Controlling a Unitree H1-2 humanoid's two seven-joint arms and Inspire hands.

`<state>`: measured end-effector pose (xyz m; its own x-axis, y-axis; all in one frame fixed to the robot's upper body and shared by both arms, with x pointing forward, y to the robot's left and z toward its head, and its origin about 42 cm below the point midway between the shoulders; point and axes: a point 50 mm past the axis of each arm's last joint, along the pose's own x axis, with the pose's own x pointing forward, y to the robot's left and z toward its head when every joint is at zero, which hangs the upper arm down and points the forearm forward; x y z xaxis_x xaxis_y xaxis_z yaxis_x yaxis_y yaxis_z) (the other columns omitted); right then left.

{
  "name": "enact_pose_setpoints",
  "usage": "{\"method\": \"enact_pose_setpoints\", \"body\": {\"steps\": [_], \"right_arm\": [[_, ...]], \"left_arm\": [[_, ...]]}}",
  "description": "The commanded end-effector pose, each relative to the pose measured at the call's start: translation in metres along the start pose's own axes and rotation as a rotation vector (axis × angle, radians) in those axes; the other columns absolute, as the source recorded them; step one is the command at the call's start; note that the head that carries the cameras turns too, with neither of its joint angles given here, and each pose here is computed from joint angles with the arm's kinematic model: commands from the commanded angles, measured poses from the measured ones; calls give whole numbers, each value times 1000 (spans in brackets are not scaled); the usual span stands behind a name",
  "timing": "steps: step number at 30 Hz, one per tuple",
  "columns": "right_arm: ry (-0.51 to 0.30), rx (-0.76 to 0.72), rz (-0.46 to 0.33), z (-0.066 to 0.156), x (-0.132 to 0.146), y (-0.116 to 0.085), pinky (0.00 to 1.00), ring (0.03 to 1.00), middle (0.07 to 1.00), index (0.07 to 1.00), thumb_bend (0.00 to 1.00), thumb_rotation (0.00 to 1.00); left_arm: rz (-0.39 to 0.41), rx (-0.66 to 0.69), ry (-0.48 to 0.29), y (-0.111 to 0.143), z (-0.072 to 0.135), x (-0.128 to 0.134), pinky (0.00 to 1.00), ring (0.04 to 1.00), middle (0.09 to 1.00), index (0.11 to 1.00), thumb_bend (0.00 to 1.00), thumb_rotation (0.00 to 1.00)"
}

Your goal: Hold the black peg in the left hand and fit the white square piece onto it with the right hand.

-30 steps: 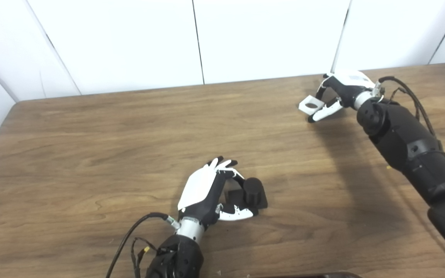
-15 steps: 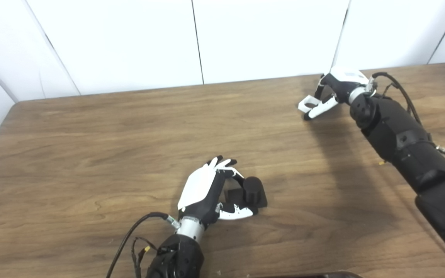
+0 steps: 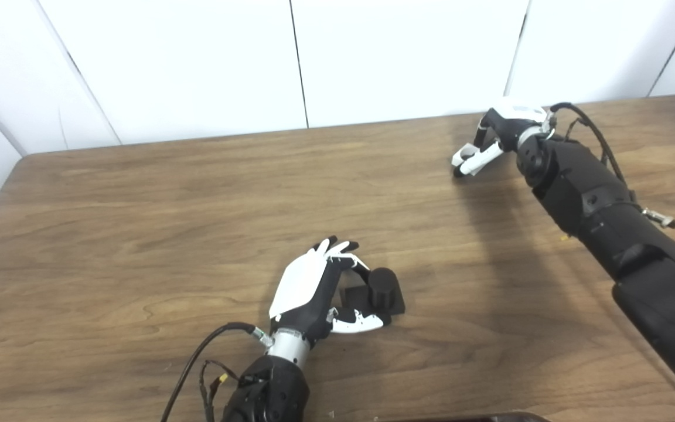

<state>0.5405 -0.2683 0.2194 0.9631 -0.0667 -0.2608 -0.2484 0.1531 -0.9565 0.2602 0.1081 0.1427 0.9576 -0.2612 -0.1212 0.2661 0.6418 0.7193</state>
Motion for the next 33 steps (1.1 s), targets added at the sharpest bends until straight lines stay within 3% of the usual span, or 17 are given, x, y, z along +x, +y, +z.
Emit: {"method": "enact_pose_setpoints", "body": {"steps": [1, 13, 18, 33], "right_arm": [[-22, -4, -30, 22, 4, -27, 1000, 1000, 891, 544, 856, 430], [-4, -42, -11, 39, 14, -38, 1000, 1000, 869, 602, 875, 356], [-8, -57, -6, 41, 14, -39, 1000, 1000, 864, 538, 861, 270], [-12, -62, -11, 27, 14, -39, 1000, 1000, 871, 524, 850, 228]], "left_arm": [[-7, 35, 71, -2, -15, 1, 1000, 1000, 908, 488, 508, 76], [4, 19, 76, -5, -15, 0, 1000, 1000, 909, 488, 509, 75], [9, 16, 81, -5, -15, -1, 1000, 1000, 911, 488, 509, 76], [21, 13, 79, -4, -15, 0, 1000, 1000, 910, 489, 508, 77]]}}
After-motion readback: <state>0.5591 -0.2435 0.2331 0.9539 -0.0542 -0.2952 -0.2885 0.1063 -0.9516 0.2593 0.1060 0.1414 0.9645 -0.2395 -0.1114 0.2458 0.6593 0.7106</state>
